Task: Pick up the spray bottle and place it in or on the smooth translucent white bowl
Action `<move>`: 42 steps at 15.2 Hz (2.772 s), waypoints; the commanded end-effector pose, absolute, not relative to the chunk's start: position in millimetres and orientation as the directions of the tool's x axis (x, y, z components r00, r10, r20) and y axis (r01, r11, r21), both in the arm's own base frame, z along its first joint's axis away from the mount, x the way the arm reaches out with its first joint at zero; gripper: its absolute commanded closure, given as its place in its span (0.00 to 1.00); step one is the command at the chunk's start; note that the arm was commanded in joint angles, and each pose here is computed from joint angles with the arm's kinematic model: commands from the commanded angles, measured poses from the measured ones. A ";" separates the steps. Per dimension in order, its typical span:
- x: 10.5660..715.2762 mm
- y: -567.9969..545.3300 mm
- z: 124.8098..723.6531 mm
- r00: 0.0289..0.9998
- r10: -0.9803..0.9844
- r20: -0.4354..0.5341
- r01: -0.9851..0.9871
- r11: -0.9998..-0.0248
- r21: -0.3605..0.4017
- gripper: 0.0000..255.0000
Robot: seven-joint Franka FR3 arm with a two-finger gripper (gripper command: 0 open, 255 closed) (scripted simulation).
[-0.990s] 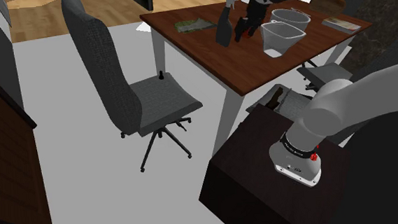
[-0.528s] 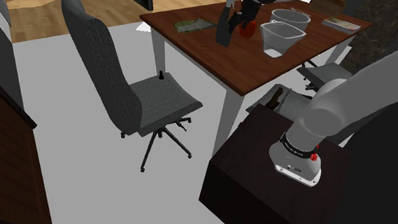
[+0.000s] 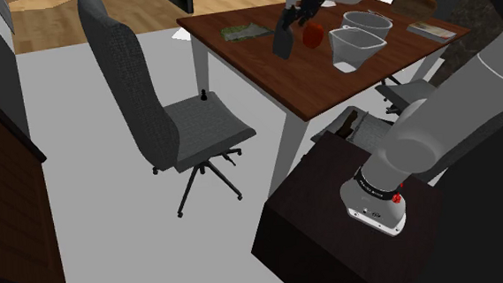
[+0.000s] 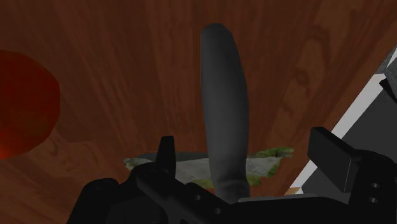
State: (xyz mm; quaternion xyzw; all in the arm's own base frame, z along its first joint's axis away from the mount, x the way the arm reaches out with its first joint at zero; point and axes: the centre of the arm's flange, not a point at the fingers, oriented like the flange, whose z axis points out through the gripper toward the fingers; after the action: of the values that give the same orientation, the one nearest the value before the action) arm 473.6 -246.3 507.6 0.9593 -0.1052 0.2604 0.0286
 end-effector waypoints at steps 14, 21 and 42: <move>496.1 -255.0 478.2 0.836 -0.187 0.516 -0.217 -0.976 -0.001 0.00; 496.0 -255.0 478.2 0.836 -0.187 0.516 -0.217 -0.976 -0.001 1.00; 496.1 -255.0 573.2 0.836 -0.187 0.516 -0.217 -0.976 -0.001 1.00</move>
State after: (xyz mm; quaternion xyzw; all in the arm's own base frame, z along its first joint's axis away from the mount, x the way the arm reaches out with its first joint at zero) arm 496.1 -255.2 566.9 0.9577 -0.1054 0.2661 0.0289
